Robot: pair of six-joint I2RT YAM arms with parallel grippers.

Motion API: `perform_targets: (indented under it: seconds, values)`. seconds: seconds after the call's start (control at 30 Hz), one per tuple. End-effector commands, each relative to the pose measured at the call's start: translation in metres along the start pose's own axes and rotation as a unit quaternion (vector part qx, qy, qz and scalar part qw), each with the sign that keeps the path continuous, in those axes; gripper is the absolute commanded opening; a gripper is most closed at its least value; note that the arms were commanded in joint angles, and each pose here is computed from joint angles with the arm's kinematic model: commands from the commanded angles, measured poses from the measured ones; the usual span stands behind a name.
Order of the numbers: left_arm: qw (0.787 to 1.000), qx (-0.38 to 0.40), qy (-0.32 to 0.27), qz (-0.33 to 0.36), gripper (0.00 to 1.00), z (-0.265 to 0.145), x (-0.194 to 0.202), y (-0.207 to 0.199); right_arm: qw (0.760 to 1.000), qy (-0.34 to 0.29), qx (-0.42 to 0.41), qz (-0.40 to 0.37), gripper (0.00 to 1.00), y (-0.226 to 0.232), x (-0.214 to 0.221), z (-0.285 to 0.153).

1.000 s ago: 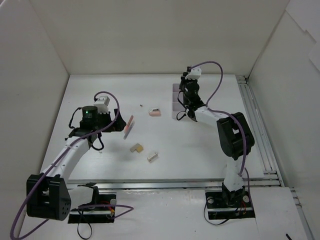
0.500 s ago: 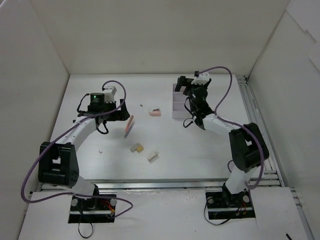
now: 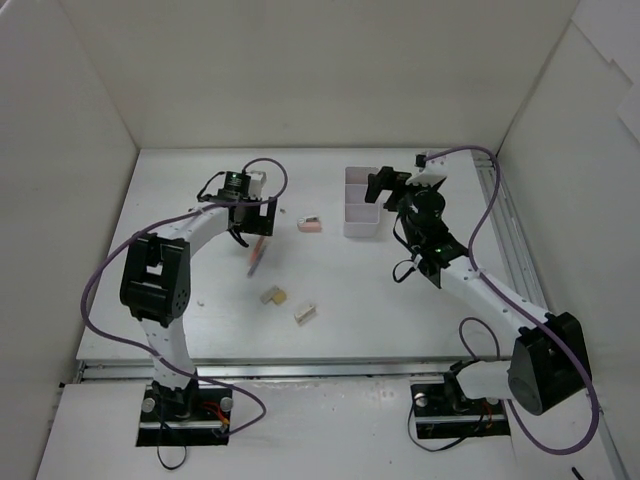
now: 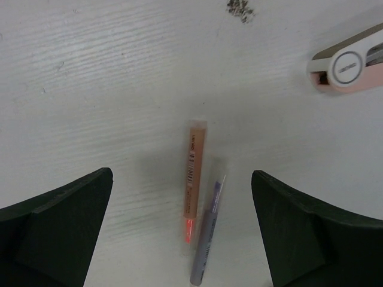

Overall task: Sort the stationery into containers
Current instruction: Pick up the pen from the center of the board.

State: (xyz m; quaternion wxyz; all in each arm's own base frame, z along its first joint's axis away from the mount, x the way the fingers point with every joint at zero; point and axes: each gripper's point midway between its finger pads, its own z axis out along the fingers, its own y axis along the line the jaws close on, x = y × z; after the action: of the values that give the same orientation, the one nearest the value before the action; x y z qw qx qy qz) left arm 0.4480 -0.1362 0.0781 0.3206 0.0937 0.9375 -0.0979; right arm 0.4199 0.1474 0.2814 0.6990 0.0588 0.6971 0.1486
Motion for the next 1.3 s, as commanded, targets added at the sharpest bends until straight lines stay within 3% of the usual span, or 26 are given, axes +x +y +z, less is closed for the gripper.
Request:
perform_targets:
  seconds: [0.0, 0.3, 0.87, 1.1, 1.27]
  values:
    - [0.999, -0.033, -0.011, 0.022, 0.96, -0.009, -0.017, 0.003, 1.000, 0.016, 0.009, 0.006, 0.98, -0.001, -0.008, -0.010]
    - [0.999, -0.029, 0.013, 0.021, 0.72, 0.016, -0.008, -0.005, 0.998, 0.062, 0.010, 0.002, 0.98, -0.002, 0.009, -0.018]
    - [0.999, -0.045, 0.027, 0.005, 0.31, 0.033, -0.004, 0.000, 0.997, 0.077, -0.001, 0.007, 0.98, 0.000, 0.012, -0.025]
    - [0.999, -0.046, 0.023, 0.001, 0.00, 0.032, -0.007, 0.000, 0.996, 0.087, -0.025, 0.003, 0.98, 0.009, 0.013, -0.028]
    - [0.999, -0.046, 0.002, 0.006, 0.00, 0.022, -0.022, -0.001, 0.993, 0.102, -0.052, 0.001, 0.98, 0.020, 0.020, -0.027]
